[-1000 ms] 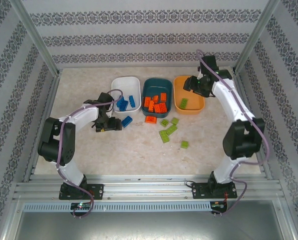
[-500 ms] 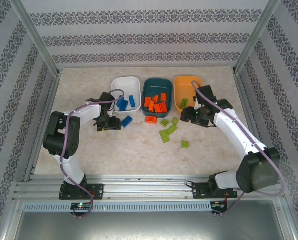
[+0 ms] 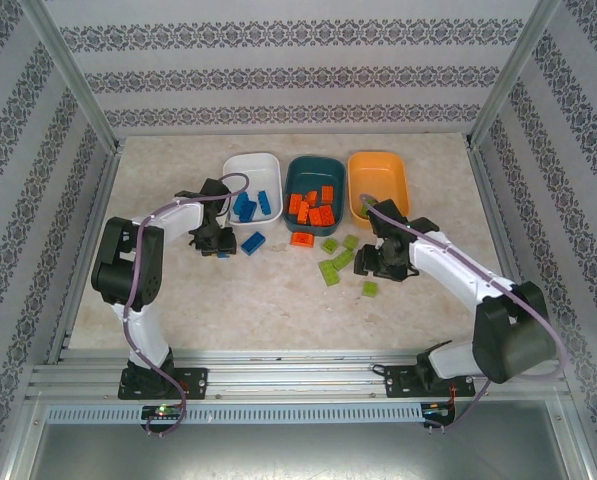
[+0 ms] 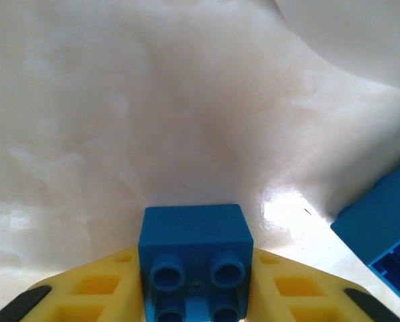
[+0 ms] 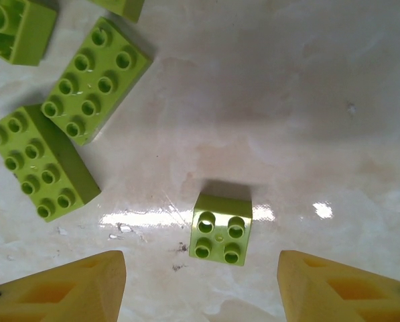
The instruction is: Sort the legos into containers by color
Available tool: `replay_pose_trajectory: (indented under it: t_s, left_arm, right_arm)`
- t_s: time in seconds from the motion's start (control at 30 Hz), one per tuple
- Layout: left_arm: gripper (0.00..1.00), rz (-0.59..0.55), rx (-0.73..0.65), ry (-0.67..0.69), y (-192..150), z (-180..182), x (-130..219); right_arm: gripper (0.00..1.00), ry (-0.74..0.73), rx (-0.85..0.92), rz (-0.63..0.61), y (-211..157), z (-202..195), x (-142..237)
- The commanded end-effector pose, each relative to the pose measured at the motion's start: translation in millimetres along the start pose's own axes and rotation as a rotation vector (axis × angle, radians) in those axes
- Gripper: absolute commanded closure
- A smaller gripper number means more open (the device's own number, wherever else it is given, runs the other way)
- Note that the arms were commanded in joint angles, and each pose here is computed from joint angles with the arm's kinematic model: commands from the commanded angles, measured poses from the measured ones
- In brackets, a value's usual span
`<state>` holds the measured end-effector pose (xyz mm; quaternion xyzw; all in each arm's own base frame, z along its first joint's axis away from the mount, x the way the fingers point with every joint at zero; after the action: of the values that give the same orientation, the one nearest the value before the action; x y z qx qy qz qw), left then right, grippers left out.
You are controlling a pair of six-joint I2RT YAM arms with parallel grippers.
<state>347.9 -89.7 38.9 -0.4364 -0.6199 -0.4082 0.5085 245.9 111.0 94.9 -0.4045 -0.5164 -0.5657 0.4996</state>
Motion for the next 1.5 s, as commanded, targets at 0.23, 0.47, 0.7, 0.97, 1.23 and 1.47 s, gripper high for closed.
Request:
replay_pose_trajectory:
  t_s: [0.23, 0.47, 0.7, 0.97, 1.23, 1.47]
  left_arm:
    - [0.73, -0.100, 0.025, -0.009, -8.5, 14.8, 32.4]
    - [0.72, -0.217, 0.051, -0.032, -3.5, 23.9, 91.6]
    - [0.72, -0.325, 0.009, -0.132, 29.7, -6.6, 153.6]
    - [0.72, -0.312, -0.030, -0.153, 68.3, -34.8, 161.0]
    - [0.72, -0.226, -0.048, -0.163, 91.8, -63.8, 118.0]
    - [0.71, -0.179, -0.078, -0.143, 100.5, -82.1, 89.6]
  right_arm:
    - [0.38, -0.070, -0.026, 0.080, -7.6, -8.2, -35.8]
    - [0.39, -0.086, -0.028, 0.117, -14.1, -10.3, -50.8]
    - [0.41, -0.099, -0.029, 0.133, -14.8, -11.4, -61.6]
    - [0.50, -0.117, -0.027, 0.146, -12.6, -12.7, -62.8]
    - [0.73, -0.105, -0.031, 0.155, -13.4, -10.3, -62.4]
    - [0.76, -0.089, -0.037, 0.075, -6.2, -7.3, -26.7]
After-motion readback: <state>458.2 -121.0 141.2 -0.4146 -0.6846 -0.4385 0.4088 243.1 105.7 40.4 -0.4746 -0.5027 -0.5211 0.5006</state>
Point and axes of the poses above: each hand's point on the last joint's axis, 136 mm out from that joint toward the fingers, its own x axis back along the fingers, its own z axis along the line the jaws close on, y = z × x, the point moved 2 cm from there along x, back along the fingers, and after that the axes turned 12 degrees about x, right-handed, at the moved point
